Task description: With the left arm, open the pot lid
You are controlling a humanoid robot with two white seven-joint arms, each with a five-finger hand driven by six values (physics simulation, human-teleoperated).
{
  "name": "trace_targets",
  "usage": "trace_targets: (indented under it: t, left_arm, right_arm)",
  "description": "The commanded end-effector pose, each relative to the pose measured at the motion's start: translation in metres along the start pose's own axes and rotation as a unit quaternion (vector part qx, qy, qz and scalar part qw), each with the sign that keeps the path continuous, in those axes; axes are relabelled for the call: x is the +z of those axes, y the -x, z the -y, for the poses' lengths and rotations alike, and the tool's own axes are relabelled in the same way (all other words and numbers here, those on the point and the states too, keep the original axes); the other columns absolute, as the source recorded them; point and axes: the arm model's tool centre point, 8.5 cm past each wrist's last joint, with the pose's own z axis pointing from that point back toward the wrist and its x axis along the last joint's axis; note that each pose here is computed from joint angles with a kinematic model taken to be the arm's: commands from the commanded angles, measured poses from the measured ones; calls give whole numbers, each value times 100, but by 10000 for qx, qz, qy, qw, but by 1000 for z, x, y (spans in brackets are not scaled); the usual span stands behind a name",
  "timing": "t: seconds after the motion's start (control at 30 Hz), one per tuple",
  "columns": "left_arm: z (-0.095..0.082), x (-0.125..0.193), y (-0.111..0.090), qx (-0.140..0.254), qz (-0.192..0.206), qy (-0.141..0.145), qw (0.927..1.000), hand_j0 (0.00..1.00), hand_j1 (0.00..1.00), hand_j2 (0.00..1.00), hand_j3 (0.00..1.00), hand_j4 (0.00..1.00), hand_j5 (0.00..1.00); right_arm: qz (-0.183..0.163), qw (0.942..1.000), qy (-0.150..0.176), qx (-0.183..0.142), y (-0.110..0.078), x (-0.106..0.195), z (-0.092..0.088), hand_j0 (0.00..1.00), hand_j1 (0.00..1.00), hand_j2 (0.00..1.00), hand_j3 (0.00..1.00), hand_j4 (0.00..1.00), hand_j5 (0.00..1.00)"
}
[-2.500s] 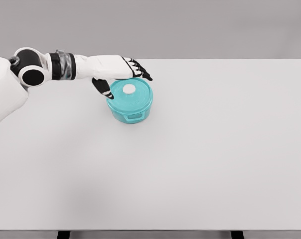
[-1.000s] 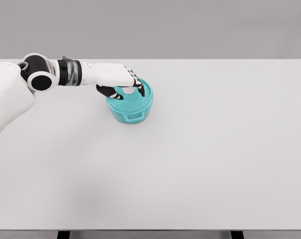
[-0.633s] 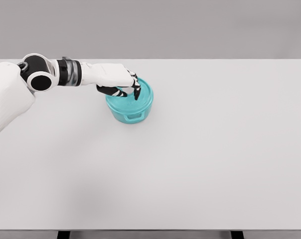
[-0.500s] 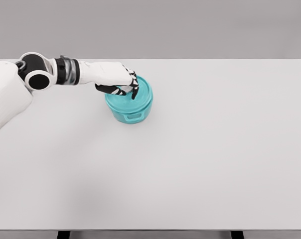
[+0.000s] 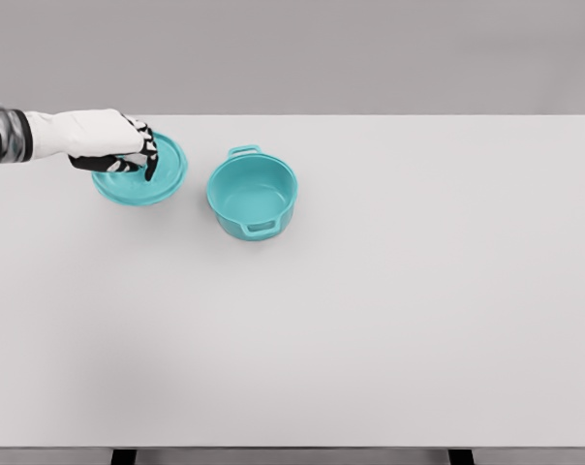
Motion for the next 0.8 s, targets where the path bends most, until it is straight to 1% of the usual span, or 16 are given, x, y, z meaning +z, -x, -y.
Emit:
trace_targets:
  t: [0.0,0.03,0.07,0.1,0.13,0.2,0.4,0.47,0.5,0.57,0.6,0.67,0.77]
  left_arm:
    - [1,7,5,32,-92,-3,10000,41,41,41,41,41,41]
    - [2,7,5,37,-89,2,10000,42,42,42,42,42,42]
    - [4,6,5,63,-84,15,9999,55,55,55,55,55,55]
    - [4,6,5,79,-87,-10,9999,75,75,75,75,75,75]
    - [3,6,5,79,-72,-19,9999,85,85,85,85,85,85]
    - [4,4,4,88,-57,-11,9999,100,100,100,100,100,100]
    - [4,3,4,99,-52,-16,9999,100,100,100,100,100,100]
    - [7,7,8,199,-83,-29,9998,100,100,100,100,100,100]
    - [26,12,23,465,-297,114,9984,100,100,100,100,100,100]
    - [37,33,53,980,-737,-50,9924,100,100,100,100,100,100]
    - [45,41,64,1141,-910,-44,9893,100,100,100,100,100,100]
    - [56,47,73,1306,-1075,17,9856,100,100,100,100,100,100]
    - [59,48,74,1423,-1075,-29,9840,100,100,100,100,100,100]
  right_arm:
    - [0,10000,-1,0,0,0,0,100,100,100,100,100,100]
    - [0,10000,-1,0,0,0,0,100,100,100,100,100,100]
    - [0,10000,-1,0,0,0,0,100,100,100,100,100,100]
    - [0,10000,-1,0,0,0,0,100,100,100,100,100,100]
    - [0,10000,-1,0,0,0,0,100,100,100,100,100,100]
    - [0,10000,-1,0,0,0,0,100,100,100,100,100,100]
    - [0,10000,-1,0,0,0,0,100,100,100,100,100,100]
    - [0,10000,-1,0,0,0,0,100,100,100,100,100,100]
    - [0,10000,-1,0,0,0,0,100,100,100,100,100,100]
    - [0,10000,-1,0,0,0,0,100,100,100,100,100,100]
    - [0,10000,-1,0,0,0,0,100,100,100,100,100,100]
    - [0,10000,-1,0,0,0,0,100,100,100,100,100,100]
    - [0,10000,-1,0,0,0,0,100,100,100,100,100,100]
